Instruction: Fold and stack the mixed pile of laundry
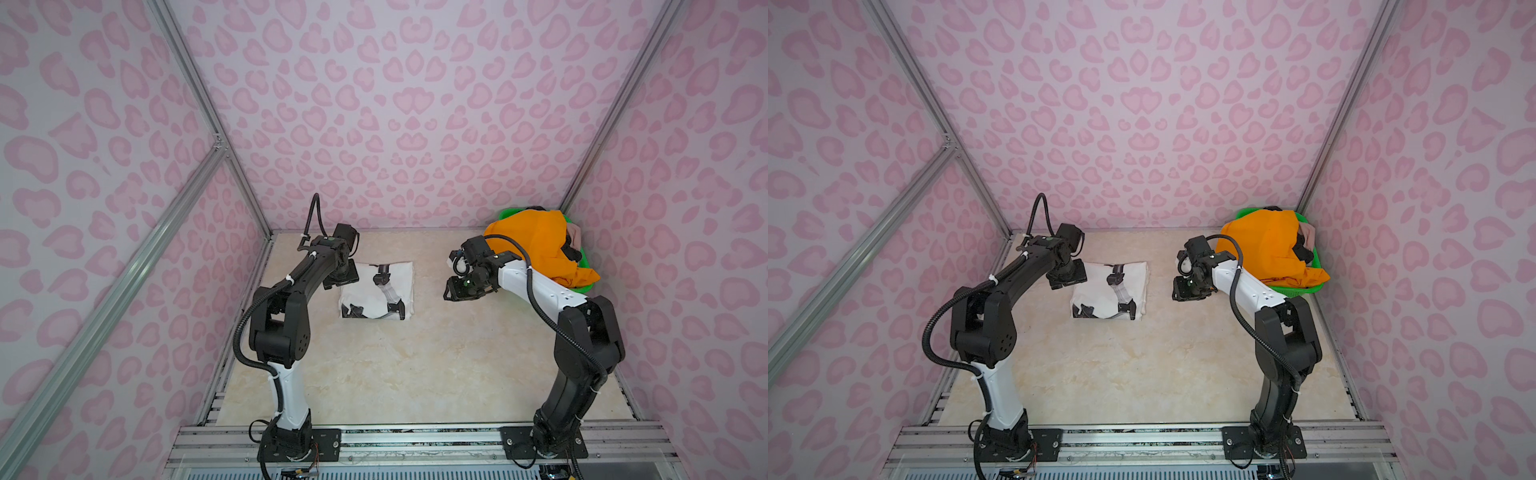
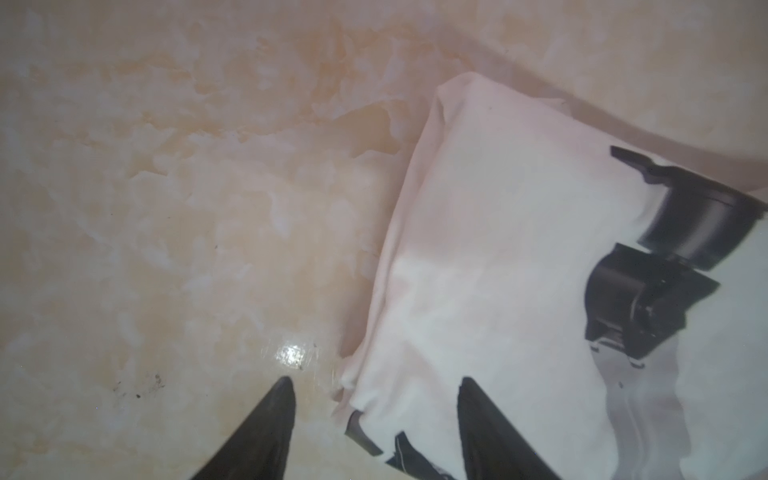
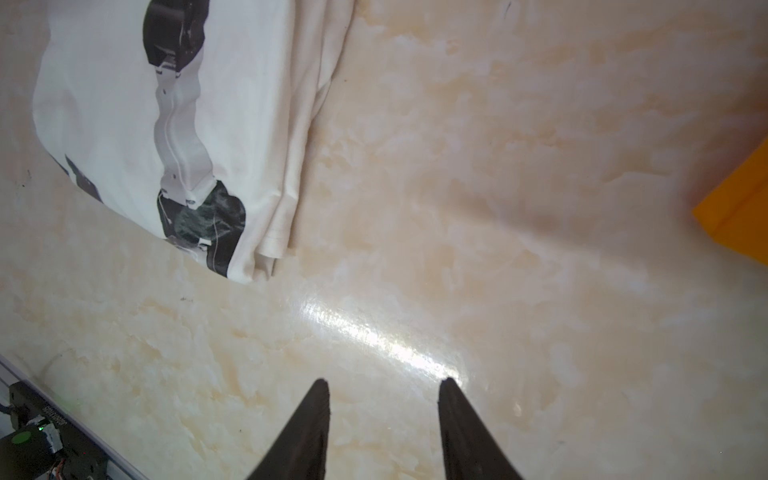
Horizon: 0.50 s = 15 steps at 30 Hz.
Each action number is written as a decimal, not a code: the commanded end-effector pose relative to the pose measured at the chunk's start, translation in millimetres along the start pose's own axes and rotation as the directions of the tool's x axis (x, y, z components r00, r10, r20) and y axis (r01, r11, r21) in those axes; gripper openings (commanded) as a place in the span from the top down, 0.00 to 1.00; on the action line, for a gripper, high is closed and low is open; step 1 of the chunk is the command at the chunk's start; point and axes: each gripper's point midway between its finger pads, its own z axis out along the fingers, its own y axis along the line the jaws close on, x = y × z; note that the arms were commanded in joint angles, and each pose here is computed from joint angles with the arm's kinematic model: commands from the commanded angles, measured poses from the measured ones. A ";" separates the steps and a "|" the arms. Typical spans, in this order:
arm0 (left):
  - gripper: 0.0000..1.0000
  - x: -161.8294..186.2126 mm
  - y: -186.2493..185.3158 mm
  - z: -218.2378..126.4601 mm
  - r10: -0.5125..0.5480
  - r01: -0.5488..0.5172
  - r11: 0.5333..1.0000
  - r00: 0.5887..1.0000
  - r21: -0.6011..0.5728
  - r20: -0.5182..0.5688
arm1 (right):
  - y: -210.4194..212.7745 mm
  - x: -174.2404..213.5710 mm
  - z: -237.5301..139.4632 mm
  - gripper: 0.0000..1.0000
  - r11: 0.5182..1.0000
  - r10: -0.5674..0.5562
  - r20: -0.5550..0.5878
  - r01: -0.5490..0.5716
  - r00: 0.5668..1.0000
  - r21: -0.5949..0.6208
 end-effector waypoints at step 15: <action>0.38 36.4 -33.5 71.2 0.064 -0.039 0.987 0.986 0.156 -0.156 | 14.1 13.8 -7.9 0.56 1.000 -0.005 -0.006 0.004 1.000 -0.028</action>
